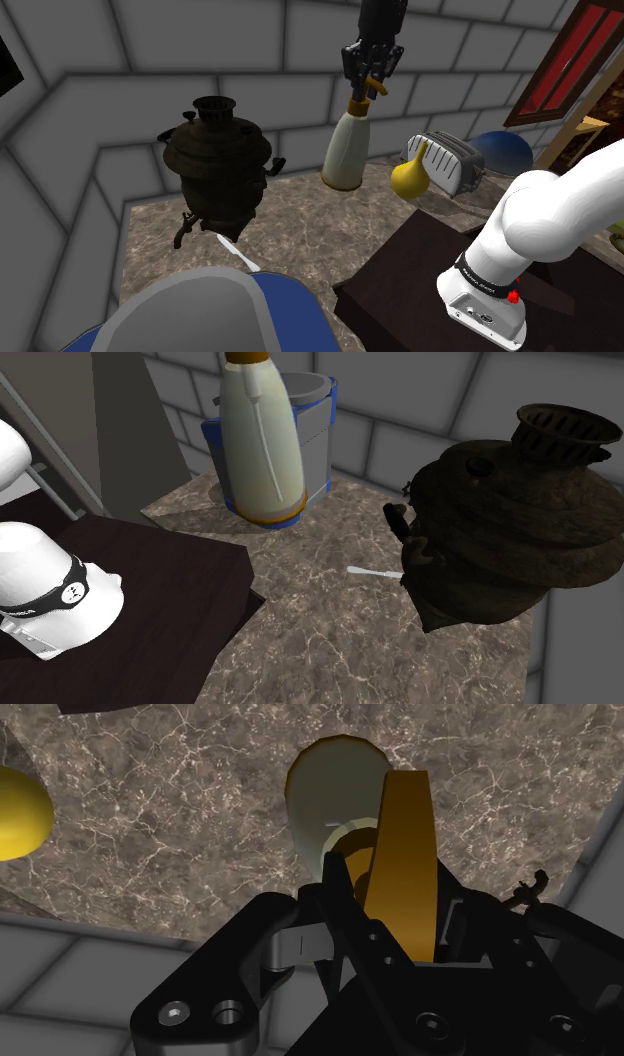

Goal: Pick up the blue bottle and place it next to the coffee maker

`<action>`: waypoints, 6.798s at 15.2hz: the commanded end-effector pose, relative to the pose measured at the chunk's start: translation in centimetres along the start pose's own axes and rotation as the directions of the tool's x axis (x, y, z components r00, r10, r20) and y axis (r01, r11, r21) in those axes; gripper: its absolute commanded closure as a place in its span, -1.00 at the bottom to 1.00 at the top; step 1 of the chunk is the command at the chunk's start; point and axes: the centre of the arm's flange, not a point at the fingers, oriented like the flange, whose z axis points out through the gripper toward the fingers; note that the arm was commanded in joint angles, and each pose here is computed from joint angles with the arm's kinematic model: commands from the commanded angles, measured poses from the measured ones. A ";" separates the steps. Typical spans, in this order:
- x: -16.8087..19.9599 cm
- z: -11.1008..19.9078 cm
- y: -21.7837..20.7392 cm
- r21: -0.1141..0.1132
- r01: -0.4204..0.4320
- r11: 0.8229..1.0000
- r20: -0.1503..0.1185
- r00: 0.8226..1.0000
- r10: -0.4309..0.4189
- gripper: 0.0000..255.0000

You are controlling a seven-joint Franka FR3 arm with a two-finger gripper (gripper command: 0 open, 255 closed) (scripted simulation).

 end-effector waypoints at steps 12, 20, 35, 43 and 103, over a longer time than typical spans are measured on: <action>0.1 -7.0 0.2 0.000 0.000 1.000 0.000 1.000 0.000 1.00; -5.0 -9.2 -1.2 0.000 0.000 1.000 0.000 1.000 0.000 1.00; -23.9 -9.6 -7.0 0.000 0.000 1.000 0.000 1.000 0.000 1.00; -34.0 -9.8 -10.1 0.000 0.000 1.000 0.000 1.000 0.000 1.00; -49.5 14.6 -15.8 0.000 0.000 1.000 0.000 1.000 0.000 1.00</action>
